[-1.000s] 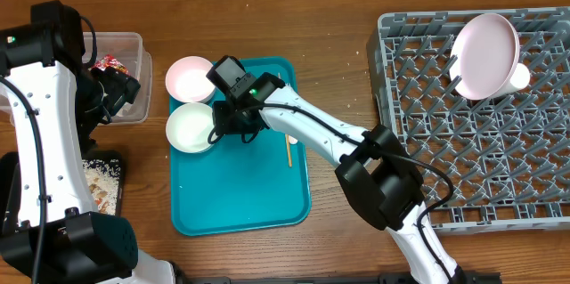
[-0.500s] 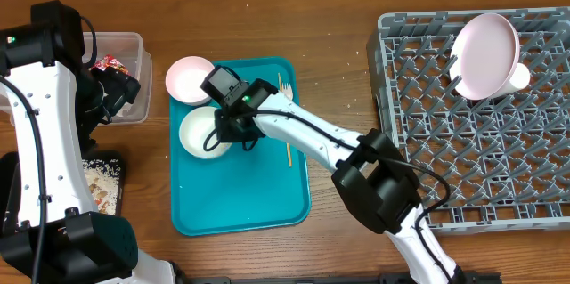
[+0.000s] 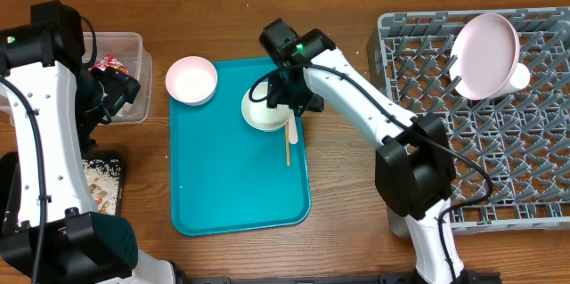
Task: Sort waste into correct bins and load items into the dishwasher
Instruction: 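Reach the right gripper to the pale green bowl and grasp it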
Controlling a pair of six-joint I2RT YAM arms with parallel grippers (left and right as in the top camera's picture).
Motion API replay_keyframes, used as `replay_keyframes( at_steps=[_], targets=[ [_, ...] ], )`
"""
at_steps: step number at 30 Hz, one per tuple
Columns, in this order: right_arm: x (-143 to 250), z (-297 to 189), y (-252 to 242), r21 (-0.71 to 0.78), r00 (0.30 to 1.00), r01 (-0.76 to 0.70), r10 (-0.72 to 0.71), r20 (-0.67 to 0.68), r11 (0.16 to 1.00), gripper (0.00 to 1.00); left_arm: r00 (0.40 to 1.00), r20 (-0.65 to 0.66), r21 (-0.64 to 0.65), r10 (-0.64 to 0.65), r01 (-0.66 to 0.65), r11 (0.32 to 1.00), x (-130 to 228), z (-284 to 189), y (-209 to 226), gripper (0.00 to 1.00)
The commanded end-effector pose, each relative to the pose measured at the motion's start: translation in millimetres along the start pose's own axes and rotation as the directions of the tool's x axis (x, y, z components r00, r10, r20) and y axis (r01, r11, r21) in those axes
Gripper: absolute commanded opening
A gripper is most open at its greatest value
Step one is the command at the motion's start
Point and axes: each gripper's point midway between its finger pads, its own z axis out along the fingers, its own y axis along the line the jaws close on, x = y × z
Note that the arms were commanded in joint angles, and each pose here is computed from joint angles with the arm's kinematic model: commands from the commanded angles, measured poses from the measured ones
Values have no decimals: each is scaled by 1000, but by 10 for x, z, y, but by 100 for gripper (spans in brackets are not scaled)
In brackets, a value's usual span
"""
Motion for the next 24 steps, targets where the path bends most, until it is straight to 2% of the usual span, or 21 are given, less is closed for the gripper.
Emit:
replay_keyframes(
  at_steps=[1,3,6,8,14,20,24],
  targets=[
    [-6,-302,231,-94,994,101,-97,44,990,75,1000,2,-10,4,-4,1000,-1,20,-11,100],
    [-2,-311,369,-116,979,199,-191,77,973,72,1000,2,-10,4,-4,1000,-1,20,-11,100],
    [53,-331,634,-152,934,351,-333,131,924,63,1000,2,-10,4,-4,1000,-1,20,-11,100],
    [113,-336,833,-151,881,464,-437,180,873,57,1000,2,-10,4,-4,1000,-1,20,-11,100],
    [140,12,877,11,848,504,-497,185,864,54,1000,2,-10,4,-4,1000,-1,20,-11,100],
    [179,300,890,51,842,515,-516,156,856,50,1000,2,-10,4,-4,1000,-1,20,-11,100],
    [113,325,881,79,839,508,-514,179,858,42,1000,2,-10,4,-4,1000,-1,20,-11,100]
  ],
)
